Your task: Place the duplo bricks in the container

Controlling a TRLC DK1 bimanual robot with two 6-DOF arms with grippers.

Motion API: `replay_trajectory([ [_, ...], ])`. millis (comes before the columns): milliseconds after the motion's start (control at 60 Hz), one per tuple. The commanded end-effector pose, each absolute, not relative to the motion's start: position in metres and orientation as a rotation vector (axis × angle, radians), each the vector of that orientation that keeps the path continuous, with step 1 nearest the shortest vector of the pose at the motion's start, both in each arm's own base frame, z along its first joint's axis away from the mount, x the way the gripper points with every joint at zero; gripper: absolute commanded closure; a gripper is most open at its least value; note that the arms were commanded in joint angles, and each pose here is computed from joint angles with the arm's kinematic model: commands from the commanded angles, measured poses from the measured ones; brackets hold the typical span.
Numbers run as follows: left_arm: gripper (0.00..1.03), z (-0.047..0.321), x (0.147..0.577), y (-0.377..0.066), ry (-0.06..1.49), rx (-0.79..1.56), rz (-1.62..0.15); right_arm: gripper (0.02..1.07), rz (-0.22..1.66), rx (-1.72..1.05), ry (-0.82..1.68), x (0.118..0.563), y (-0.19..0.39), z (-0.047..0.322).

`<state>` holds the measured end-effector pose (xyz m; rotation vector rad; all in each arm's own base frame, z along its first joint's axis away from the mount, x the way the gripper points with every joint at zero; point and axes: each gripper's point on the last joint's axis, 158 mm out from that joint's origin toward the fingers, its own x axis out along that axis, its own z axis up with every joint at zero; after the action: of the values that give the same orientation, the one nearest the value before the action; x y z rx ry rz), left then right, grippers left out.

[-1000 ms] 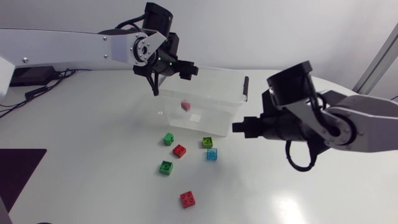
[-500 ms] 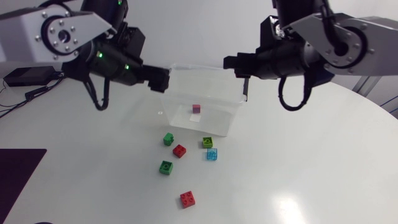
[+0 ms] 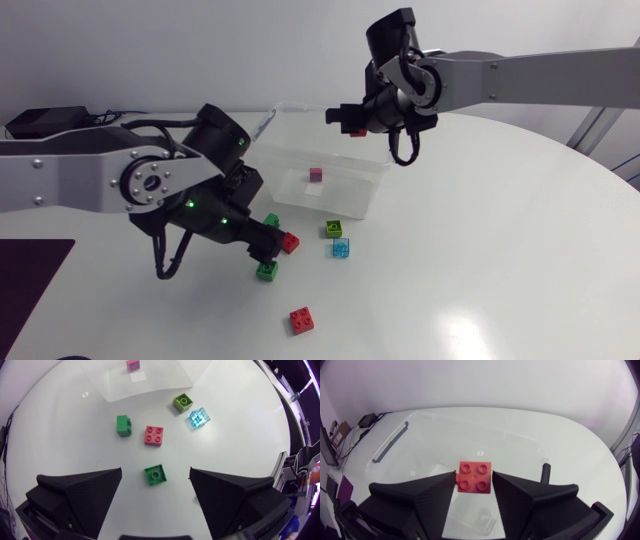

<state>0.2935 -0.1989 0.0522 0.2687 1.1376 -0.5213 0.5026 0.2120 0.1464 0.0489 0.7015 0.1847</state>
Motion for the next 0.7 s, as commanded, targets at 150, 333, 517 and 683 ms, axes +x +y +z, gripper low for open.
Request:
replay_trajectory([
  [150,0.21,-0.005,0.285,-0.199,1.312,0.293,-0.492,0.09,0.190,0.028,0.711,0.489,0.206,0.159],
  [333,0.31,-0.027,0.279,-0.199,1.374,0.308,-0.481,0.08,0.341,-0.009,0.752,0.398,0.223,0.176],
  [517,0.64,-0.050,0.285,-0.195,1.422,0.297,-0.446,0.08,0.458,-0.063,0.868,0.315,0.233,0.146],
  [683,0.81,-0.054,0.288,-0.194,1.417,0.263,-0.451,0.08,0.496,-0.097,0.965,0.272,0.239,0.106],
])
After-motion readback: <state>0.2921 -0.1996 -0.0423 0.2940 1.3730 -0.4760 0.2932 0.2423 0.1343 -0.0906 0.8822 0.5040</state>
